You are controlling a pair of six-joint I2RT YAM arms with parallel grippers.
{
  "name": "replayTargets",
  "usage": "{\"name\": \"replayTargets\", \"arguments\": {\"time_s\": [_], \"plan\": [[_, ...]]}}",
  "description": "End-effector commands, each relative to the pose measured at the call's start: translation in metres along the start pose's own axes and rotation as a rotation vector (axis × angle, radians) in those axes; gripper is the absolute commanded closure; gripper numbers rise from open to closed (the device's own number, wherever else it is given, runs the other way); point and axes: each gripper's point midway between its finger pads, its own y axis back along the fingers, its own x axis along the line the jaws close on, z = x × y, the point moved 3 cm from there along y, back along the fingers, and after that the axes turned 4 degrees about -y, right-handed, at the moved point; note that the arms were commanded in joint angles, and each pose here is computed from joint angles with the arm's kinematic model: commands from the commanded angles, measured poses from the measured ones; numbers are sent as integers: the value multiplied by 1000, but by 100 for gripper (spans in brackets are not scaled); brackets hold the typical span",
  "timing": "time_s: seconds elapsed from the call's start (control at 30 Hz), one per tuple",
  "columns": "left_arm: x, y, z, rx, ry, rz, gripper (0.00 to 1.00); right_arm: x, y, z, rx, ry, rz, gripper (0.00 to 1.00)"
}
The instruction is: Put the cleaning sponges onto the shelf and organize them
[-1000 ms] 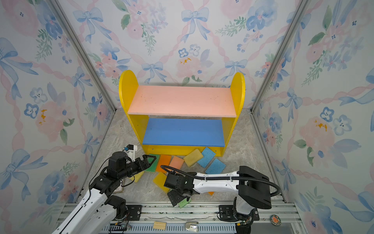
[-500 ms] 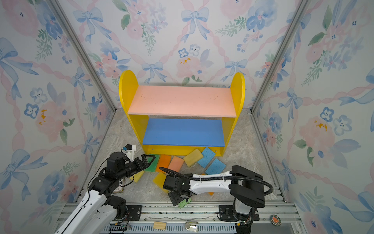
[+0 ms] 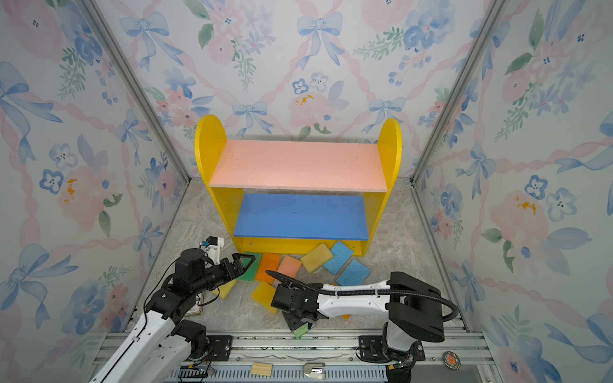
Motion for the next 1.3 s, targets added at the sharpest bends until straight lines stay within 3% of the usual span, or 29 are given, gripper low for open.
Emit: {"name": "replayTargets", "arguments": {"time_s": [0.0, 0.2, 0.3, 0.53, 0.63, 0.9, 1.07, 1.27], "plan": [[-5, 3, 0, 9, -3, -24, 2, -4, 28, 19, -78, -48, 117, 36], [-25, 10, 10, 1, -32, -80, 2, -2, 77, 66, -163, -181, 535, 37], [-40, 14, 12, 16, -36, -138, 2, -6, 105, 89, -218, -213, 644, 36], [-78, 23, -2, 21, -61, -264, 4, -47, 128, 125, -302, -475, 561, 35], [-92, 17, -20, 46, -49, -322, 8, -51, 136, 133, -356, -534, 525, 35], [-125, -10, -70, 141, -94, -386, 17, -49, 147, 143, -442, -560, 489, 35], [-129, -22, -69, 126, -110, -375, 22, -38, 150, 140, -433, -528, 496, 35], [-138, -26, -64, 93, -109, -414, 46, -32, 147, 136, -421, -517, 513, 35]]}}
